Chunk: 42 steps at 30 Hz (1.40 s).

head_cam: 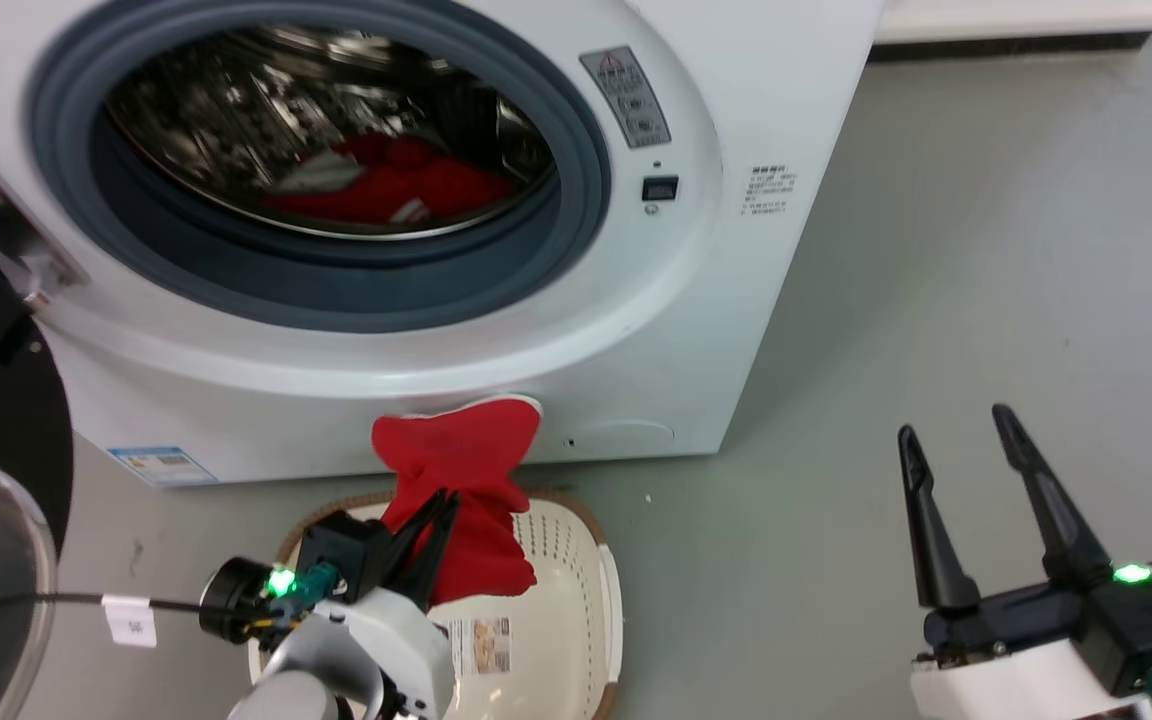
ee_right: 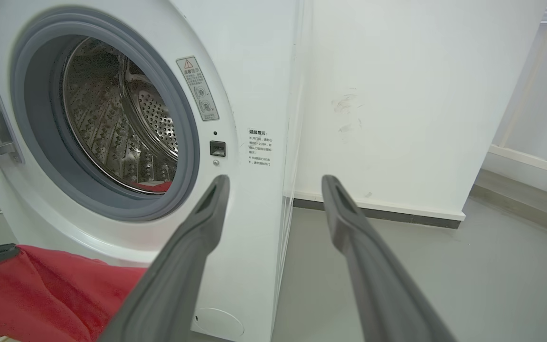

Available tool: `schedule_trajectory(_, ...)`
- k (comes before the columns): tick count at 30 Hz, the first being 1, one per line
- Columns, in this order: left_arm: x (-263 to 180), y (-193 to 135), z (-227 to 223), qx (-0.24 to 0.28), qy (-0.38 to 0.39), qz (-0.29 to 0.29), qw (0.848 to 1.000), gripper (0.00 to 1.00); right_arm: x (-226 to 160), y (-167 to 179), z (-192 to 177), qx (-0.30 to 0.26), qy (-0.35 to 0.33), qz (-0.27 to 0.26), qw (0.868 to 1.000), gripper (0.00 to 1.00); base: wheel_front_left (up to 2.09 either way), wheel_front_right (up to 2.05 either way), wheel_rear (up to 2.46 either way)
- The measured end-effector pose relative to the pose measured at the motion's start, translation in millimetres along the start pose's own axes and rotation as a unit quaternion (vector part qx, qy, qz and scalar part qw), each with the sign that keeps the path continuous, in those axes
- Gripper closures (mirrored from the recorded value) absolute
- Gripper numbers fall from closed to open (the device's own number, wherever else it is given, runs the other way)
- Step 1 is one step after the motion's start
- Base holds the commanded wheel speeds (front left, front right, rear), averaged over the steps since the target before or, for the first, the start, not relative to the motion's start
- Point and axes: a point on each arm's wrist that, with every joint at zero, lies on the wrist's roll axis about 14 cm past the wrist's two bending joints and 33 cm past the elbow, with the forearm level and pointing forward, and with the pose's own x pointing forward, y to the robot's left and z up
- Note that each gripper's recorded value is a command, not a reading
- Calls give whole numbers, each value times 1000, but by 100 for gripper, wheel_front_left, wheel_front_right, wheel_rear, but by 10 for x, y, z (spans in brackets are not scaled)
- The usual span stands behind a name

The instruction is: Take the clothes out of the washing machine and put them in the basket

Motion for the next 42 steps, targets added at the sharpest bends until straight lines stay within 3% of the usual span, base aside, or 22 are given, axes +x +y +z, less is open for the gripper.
schedule_trajectory(15,619,204,-789,-31,92,-11,995,100,387,-205,-435,-4,40,-19,999,0,0,0,0)
schedule_trajectory(25,875,259,-1516,-54,179,-17,982,100,578,-312,-794,-5,69,-27,997,0,0,0,0)
schedule_trajectory(31,854,231,-1981,-65,244,-20,967,100,653,-359,-1000,-8,86,-31,996,0,0,0,0)
schedule_trajectory(42,545,201,-2681,-90,370,-2,925,100,763,-368,-1286,-8,105,-28,994,0,0,0,0)
